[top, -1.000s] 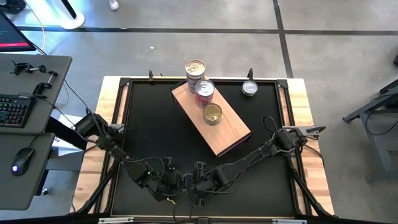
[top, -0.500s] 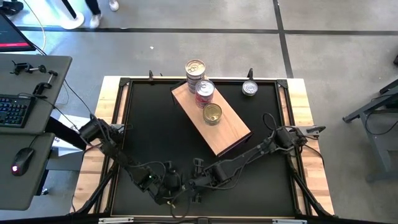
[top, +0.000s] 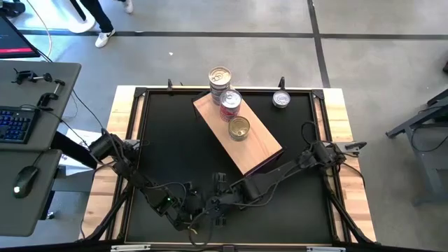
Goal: Stack canned seafood by type on shelf
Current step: Put the green tuna can on the shelf
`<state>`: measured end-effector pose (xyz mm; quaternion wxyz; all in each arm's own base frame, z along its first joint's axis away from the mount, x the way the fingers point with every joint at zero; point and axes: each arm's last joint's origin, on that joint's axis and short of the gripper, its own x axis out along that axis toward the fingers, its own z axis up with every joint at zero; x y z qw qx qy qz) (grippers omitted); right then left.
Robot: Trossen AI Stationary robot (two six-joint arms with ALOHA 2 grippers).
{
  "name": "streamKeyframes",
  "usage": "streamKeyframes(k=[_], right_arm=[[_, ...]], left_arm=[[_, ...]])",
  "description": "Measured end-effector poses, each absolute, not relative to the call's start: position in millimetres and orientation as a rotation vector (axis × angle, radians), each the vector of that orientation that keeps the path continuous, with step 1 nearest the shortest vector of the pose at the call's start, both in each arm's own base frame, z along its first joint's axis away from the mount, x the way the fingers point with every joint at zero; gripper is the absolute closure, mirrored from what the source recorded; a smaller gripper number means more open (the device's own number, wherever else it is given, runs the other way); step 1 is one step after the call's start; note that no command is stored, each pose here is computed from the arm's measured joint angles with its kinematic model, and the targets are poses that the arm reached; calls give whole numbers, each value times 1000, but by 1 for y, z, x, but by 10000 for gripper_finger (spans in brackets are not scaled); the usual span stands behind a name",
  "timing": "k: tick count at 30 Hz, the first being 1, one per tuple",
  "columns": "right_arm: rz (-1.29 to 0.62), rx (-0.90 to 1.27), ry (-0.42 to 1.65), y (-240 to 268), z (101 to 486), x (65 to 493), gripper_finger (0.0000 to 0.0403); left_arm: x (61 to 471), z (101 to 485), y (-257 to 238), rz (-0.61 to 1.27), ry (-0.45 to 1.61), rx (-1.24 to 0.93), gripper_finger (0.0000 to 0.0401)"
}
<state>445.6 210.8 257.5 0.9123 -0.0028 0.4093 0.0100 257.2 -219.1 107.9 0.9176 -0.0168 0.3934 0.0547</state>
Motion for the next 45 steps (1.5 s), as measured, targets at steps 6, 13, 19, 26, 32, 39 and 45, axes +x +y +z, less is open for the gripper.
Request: streamKeyframes(k=[6,13,19,26,32,39,45], right_arm=[[55,-60,926,208,282,436,403],[229,14,1005,210,285,433,372],[430,-142,1002,196,278,440,264],[403,-406,920,180,266,458,132],[535,-661,957,175,239,465,110],[595,-824,1001,173,215,470,109],[621,-913,957,168,214,475,109]], left_arm=[[257,108,-219,125,805,-70,401],[253,109,-224,96,811,-32,401],[239,124,-226,86,835,-29,401],[217,159,-223,156,795,-143,401],[211,177,-226,192,718,-360,401],[212,188,-237,190,589,-587,401],[214,202,-249,156,424,-714,401]])
